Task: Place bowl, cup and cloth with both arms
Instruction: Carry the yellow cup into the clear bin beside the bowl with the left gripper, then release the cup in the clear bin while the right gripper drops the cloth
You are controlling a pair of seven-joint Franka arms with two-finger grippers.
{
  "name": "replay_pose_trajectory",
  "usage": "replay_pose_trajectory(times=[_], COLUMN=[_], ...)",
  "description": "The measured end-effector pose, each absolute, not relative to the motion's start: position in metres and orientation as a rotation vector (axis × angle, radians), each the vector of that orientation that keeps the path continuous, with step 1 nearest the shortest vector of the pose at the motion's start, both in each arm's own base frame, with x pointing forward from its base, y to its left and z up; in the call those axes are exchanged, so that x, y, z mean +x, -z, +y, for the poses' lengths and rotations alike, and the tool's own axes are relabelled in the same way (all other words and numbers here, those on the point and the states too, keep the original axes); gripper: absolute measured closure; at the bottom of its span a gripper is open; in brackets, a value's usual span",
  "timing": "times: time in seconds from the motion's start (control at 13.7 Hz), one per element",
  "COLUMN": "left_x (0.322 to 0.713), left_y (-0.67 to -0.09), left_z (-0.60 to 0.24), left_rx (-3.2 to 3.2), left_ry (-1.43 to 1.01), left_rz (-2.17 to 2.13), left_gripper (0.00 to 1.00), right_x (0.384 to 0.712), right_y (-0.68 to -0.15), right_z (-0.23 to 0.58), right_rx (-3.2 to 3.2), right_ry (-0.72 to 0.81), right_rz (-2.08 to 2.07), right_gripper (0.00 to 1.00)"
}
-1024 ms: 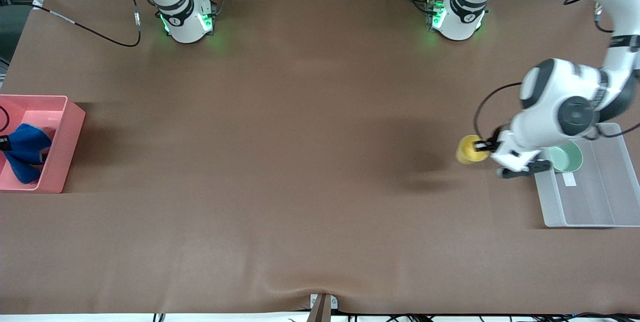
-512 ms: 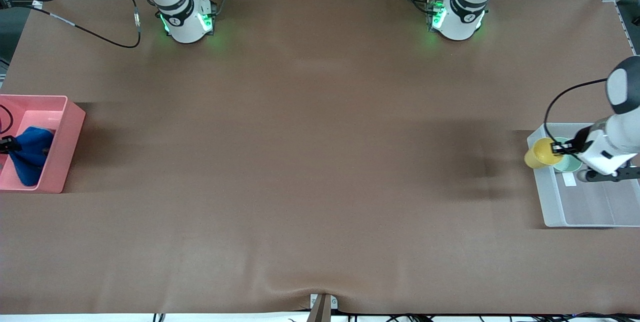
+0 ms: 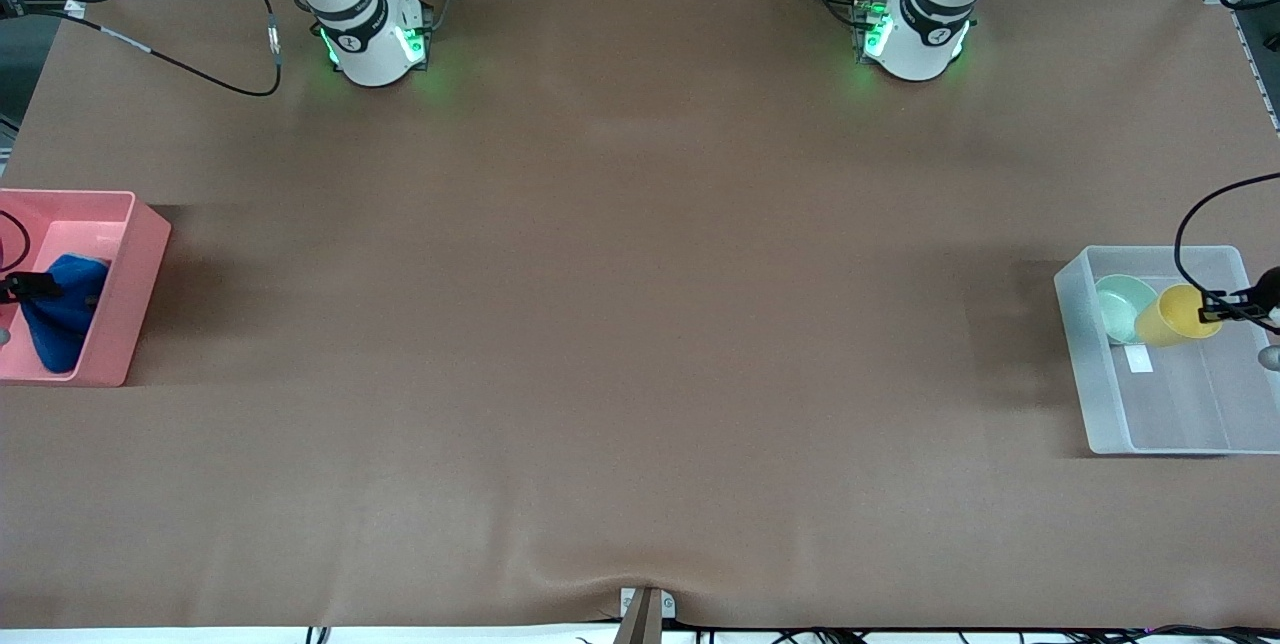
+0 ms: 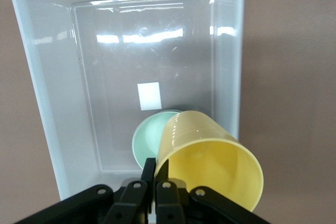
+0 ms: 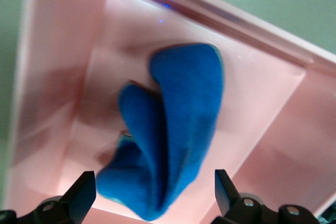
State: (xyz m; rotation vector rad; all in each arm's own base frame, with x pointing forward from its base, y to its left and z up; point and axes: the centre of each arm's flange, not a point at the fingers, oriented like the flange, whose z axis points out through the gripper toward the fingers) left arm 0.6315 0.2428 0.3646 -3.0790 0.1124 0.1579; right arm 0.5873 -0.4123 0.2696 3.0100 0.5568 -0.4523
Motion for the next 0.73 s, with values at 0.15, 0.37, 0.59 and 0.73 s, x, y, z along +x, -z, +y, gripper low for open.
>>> replay_pose_trajectory(times=[0.15,0.37,0.59,0.73], left_x=[0.640,0.659,0.666,0.672], left_y=[-0.344,-0.308,-0.268,-0.257], left_z=[0.270,0.286,0.286,0.277], left_rx=[-3.097,-3.110,-3.113,-3.114], left_ry=[-0.129,0.016,0.040,0.044], left_rz=[0.119,0.114,0.117,0.139], left_gripper=[0.96,0.96,0.96,0.96], right_x=[0.599,0.618,0.638,0.648], right_y=[-0.298,-0.357,-0.391,-0.400], right_z=[-0.389,-0.330,-0.267,-0.238], right_rx=[3.022,3.015,3.047,3.079], right_ry=[0.462,0.494,0.436,0.391], right_rz=[0.568,0.523,0.470,0.427], right_gripper=[0.00,0.00,0.00,0.00])
